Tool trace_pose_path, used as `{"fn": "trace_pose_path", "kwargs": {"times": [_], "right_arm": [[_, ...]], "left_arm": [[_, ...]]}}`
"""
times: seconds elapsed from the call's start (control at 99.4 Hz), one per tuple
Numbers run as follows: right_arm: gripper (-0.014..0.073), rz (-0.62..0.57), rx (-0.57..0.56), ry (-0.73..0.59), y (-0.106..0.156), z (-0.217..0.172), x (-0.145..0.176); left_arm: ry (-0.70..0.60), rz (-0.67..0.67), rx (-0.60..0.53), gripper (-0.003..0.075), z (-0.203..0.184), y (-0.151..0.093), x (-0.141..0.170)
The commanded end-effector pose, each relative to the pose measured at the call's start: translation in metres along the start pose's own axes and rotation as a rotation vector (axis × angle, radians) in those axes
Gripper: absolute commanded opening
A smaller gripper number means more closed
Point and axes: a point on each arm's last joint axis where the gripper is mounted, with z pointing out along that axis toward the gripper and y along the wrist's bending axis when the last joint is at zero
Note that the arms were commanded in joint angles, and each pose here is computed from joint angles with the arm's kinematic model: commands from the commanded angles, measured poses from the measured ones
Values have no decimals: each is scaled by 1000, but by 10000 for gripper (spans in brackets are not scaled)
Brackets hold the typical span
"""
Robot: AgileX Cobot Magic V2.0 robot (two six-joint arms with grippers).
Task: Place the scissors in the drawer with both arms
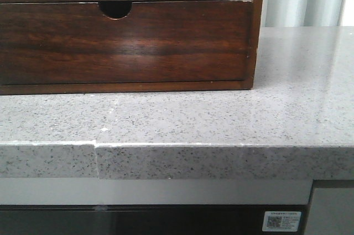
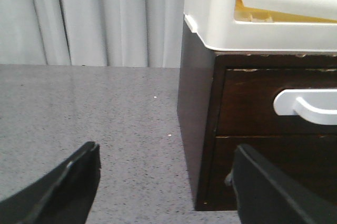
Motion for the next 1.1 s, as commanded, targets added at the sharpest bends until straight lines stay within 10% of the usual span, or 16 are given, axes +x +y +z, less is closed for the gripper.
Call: {"fn": "trace_pose_path", "kwargs": {"times": [0.0,0.231,0.563,1.086], "right_arm": [[526,25,-8,-99,0,-2,-16],[526,46,-20,-100,1,-2,-16],[526,47,-21,-100,1,-2,-16],[526,47,-21,-100,1,-2,-16]], "left_arm": [[-95,-160,57,450,0,-5,-15],[-114,-596,155,399,5,-10,-7],[15,-881,145,400,31,-11,7],[326,-856,197,400,88,-29,-8]]}}
